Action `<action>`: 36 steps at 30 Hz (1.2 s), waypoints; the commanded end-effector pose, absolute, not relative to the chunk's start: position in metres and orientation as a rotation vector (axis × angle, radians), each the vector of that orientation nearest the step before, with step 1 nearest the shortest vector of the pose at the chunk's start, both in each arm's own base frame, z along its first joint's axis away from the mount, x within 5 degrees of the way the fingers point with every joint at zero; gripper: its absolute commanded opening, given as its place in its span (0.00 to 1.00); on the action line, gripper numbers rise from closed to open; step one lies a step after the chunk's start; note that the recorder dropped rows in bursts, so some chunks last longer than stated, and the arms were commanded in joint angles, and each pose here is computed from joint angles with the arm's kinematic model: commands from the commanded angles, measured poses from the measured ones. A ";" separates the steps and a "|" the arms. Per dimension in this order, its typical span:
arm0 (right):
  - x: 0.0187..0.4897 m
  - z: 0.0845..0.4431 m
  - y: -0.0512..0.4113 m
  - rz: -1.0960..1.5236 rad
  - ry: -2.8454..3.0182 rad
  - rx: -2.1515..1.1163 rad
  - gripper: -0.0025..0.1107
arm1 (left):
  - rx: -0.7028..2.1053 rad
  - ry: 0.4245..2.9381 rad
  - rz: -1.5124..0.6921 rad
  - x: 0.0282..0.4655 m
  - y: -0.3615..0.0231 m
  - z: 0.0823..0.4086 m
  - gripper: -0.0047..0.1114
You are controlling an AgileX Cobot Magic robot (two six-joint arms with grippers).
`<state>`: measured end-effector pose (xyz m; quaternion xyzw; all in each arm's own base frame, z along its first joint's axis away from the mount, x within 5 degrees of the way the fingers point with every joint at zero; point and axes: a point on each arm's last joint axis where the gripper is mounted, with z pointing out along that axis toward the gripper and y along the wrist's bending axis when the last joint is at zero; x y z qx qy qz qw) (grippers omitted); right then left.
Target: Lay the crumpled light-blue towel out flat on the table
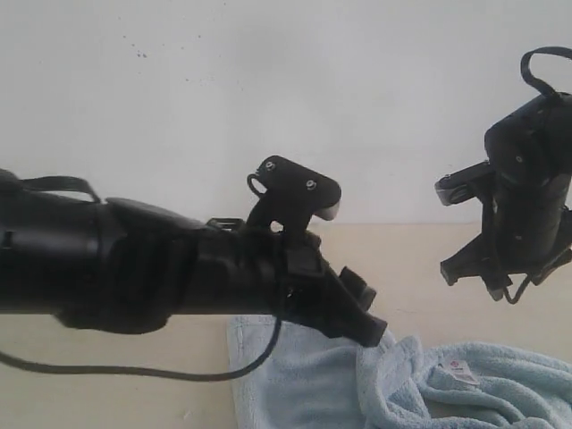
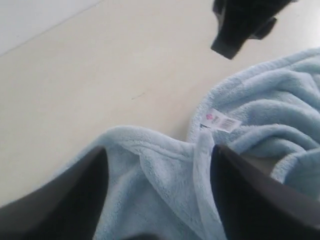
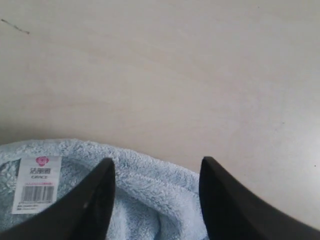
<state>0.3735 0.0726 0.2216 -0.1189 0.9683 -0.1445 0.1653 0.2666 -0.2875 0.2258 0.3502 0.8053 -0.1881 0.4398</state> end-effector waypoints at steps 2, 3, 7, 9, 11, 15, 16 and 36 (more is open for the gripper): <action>0.377 0.222 0.053 -0.390 2.779 -0.219 0.46 | 0.805 2.068 -0.427 0.287 -0.312 0.199 0.55; 0.377 0.222 0.050 -0.379 2.782 -0.202 0.46 | 0.808 2.072 -0.431 0.288 -0.317 0.195 0.55; 0.381 0.222 0.042 -0.300 2.772 -0.123 0.46 | 0.931 2.048 -0.426 0.272 -0.346 0.179 0.55; 0.381 0.222 0.043 -0.293 2.764 -0.122 0.46 | 0.972 2.028 -0.362 0.269 -0.357 0.171 0.55; 0.381 0.222 0.043 -0.289 2.765 -0.123 0.46 | 0.992 2.020 -0.215 0.275 -0.360 0.159 0.55; 0.381 0.222 0.043 -0.279 2.768 -0.119 0.46 | 0.998 2.044 -0.183 0.279 -0.361 0.144 0.54; 0.381 0.221 0.044 -0.268 2.771 -0.112 0.46 | 1.017 2.036 -0.190 0.279 -0.362 0.144 0.53; 0.358 0.217 0.070 0.155 3.000 -0.346 0.46 | 0.893 1.954 0.778 0.240 -0.213 0.216 0.08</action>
